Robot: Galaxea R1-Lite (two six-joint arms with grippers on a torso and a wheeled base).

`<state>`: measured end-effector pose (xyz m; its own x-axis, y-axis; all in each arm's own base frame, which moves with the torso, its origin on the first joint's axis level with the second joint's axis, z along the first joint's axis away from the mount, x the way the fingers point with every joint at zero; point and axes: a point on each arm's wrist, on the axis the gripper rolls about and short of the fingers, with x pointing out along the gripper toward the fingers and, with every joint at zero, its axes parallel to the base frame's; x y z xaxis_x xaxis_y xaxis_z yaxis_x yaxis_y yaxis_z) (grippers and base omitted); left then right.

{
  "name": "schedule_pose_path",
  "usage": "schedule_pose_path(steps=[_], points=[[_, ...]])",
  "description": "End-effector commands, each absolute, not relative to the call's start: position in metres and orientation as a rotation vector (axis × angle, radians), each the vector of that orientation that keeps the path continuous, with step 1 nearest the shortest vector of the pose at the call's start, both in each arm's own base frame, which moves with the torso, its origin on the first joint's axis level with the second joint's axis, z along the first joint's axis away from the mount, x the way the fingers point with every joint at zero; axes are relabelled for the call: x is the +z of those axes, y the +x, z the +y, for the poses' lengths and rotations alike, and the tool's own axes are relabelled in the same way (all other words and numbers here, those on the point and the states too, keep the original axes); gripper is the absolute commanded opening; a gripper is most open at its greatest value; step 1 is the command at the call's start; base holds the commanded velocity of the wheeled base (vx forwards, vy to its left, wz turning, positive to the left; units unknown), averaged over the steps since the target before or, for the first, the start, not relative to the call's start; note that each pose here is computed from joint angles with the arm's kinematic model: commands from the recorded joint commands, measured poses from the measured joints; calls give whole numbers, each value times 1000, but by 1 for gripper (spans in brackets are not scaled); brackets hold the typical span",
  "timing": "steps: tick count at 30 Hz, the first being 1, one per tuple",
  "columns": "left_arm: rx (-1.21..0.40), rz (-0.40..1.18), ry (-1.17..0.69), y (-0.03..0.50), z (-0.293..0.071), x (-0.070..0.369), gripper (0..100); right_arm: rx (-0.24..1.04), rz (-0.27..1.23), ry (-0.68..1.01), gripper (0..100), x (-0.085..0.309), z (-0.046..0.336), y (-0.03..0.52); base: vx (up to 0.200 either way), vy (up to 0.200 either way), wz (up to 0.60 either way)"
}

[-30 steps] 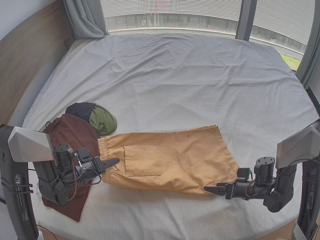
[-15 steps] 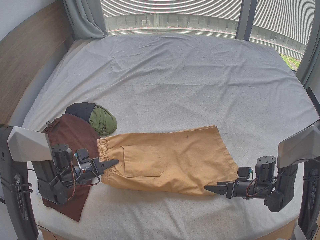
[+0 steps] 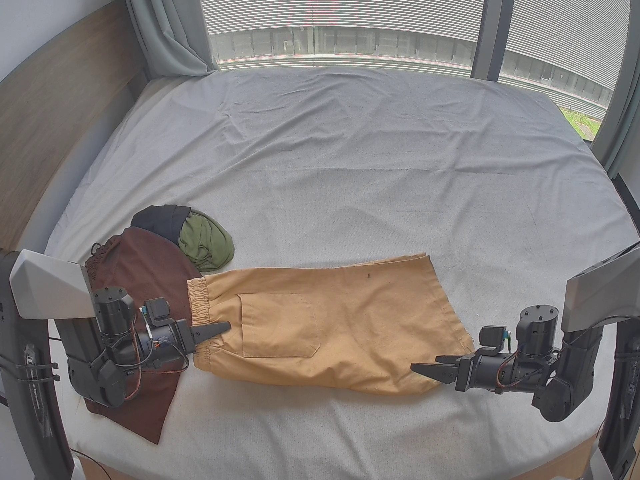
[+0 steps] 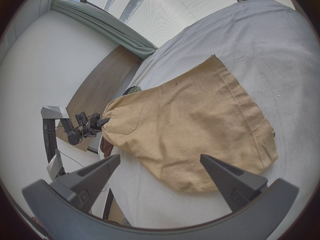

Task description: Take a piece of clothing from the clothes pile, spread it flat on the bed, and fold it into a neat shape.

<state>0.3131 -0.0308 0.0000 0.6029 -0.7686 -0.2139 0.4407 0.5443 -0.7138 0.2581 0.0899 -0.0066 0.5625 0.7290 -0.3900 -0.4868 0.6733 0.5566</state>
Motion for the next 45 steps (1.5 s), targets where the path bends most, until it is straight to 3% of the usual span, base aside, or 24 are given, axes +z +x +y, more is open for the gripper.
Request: schedule_pose_path(steps=[1, 25, 45], points=[[-794, 559, -675, 309, -19, 2, 0, 743, 638, 413, 100, -5, 90, 258, 0, 0, 0], [-814, 500, -673, 303, 27, 11, 0, 744, 623, 412, 100, -1, 89, 259, 0, 0, 0], [-906, 474, -605, 303, -21, 35, 0, 747, 609, 411, 100, 2, 89, 259, 0, 0, 0]])
